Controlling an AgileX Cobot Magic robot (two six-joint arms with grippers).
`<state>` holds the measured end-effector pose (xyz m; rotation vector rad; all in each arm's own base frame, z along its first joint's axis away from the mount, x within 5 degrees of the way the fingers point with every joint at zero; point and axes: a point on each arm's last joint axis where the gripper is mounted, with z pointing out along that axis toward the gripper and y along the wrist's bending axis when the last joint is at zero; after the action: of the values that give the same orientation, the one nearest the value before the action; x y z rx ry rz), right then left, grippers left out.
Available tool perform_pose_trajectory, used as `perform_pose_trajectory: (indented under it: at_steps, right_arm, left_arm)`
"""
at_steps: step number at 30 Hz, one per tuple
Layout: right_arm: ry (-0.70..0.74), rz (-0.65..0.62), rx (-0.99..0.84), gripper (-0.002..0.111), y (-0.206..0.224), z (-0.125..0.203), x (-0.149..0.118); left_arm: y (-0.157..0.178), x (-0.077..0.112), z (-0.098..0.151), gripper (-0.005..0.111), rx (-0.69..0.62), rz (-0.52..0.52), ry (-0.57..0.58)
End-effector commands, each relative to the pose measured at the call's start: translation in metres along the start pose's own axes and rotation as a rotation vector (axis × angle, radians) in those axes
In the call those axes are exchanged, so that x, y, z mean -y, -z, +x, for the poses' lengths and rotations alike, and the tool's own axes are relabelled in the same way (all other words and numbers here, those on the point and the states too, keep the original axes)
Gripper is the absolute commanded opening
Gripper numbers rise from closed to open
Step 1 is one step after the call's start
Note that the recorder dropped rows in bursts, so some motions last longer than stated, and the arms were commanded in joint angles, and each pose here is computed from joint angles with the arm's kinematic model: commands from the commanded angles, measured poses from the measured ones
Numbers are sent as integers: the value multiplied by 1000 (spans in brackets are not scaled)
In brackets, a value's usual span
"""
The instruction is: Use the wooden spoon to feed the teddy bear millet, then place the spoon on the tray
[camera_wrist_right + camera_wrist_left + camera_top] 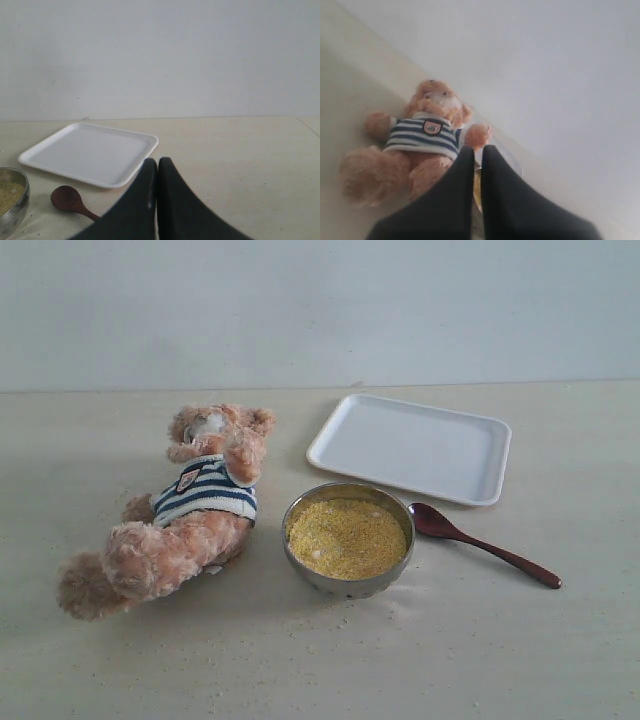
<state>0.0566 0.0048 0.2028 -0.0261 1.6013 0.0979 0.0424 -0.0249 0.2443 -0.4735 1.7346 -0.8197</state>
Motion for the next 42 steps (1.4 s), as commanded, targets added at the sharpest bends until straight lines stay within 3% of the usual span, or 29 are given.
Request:
perform_pose_trajectory:
  at_steps: [1,14,17,18,19,20,21,28,32,36,42]
  right_arm:
    - [-2,1,15,0,0,-1,0]
    - [-2,1,15,0,0,-1,0]
    - [-2,1,15,0,0,-1,0]
    - [-2,1,15,0,0,-1,0]
    - [-2,1,15,0,0,-1,0]
    - [-2,1,15,0,0,-1,0]
    - [-2,1,15,0,0,-1,0]
    - [-2,1,15,0,0,-1,0]
    - [-2,1,15,0,0,-1,0]
    - [-2,1,15,0,0,-1,0]
    - [-2,1,15,0,0,-1,0]
  left_arm:
    - [-15,2,1,5,-153,-50,-48]
    - [-85,7,-24,7,-457,-146,-291]
    - [-103,8,-31,24,-512,-158,-314]
    - [-114,9,-35,45,-539,-167,-318]
    - [-122,9,-38,57,-552,-172,-320]
    - [-132,8,-42,76,-564,-180,-329]
    - [-140,7,-44,81,-569,-189,-326]
    - [-202,-17,-45,60,-700,-264,-294]
    - [-221,-26,-42,70,-744,-259,-331]
    - [-235,-31,-39,90,-699,-210,-305]
    - [-253,-36,-27,93,-675,-112,-209]
